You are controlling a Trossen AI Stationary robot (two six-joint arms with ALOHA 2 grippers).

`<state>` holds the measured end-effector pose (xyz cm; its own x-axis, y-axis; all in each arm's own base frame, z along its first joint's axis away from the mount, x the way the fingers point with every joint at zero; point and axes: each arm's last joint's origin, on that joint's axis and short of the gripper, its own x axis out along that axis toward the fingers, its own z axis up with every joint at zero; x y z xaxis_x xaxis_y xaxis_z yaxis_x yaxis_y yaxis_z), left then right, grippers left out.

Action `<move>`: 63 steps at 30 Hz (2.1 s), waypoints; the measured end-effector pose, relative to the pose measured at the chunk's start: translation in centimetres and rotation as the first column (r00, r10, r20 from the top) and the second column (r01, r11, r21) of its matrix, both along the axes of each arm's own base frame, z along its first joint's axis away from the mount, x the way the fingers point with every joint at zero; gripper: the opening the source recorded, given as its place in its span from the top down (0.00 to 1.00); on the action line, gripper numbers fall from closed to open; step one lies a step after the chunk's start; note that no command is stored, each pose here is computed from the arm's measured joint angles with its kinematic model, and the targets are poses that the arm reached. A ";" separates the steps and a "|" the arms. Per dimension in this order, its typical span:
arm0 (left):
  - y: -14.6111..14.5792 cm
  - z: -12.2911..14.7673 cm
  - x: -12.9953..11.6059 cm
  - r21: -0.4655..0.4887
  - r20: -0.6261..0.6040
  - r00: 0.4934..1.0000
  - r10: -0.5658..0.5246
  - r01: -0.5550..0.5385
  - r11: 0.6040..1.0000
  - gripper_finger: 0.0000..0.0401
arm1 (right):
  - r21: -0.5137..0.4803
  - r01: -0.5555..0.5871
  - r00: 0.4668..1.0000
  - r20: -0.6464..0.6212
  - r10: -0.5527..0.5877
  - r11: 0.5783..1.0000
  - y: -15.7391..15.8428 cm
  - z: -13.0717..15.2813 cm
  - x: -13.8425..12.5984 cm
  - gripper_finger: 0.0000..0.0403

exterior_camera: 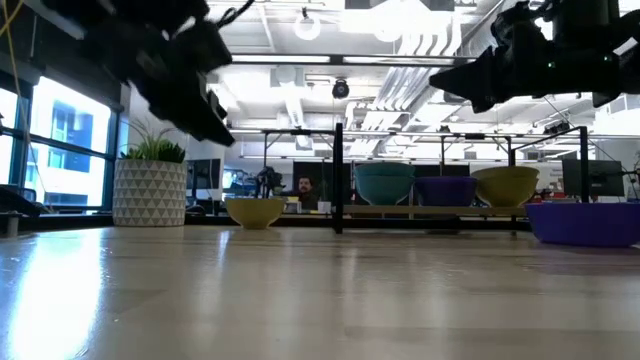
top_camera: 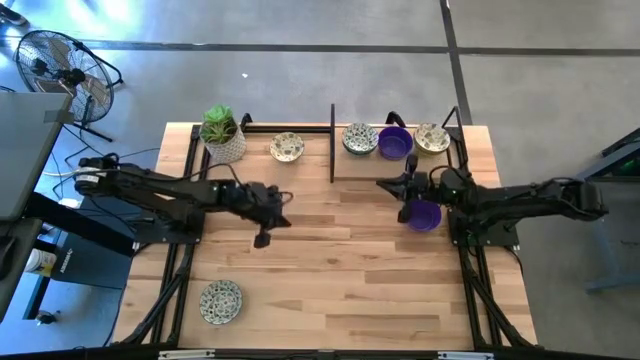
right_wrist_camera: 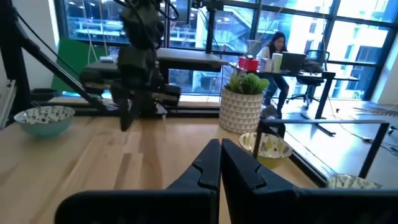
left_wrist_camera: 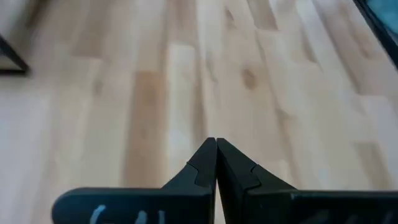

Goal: Pick & Place Mini bowls
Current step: Stack the light blue bowl on top of the light blue bowls on the shelf

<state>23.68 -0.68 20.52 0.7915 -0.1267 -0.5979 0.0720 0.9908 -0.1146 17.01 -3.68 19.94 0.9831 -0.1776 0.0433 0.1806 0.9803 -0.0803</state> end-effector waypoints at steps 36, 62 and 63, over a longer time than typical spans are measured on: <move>-12.9 1.3 -8.3 -0.188 -0.755 0.647 0.105 -0.368 0.911 0.69 | -0.048 -0.135 0.991 0.012 0.136 0.990 4.1 0.2 0.5 1.00; -15.0 -3.9 -6.6 -0.267 -0.805 0.584 -0.099 -0.209 0.941 0.79 | -0.023 -0.146 0.989 -0.029 0.145 0.989 4.2 -0.3 0.5 1.00; -15.0 -3.8 -6.5 -0.273 -0.805 0.585 -0.102 -0.211 0.939 0.83 | -0.023 -0.146 0.989 -0.029 0.145 0.989 4.2 -0.3 0.5 1.00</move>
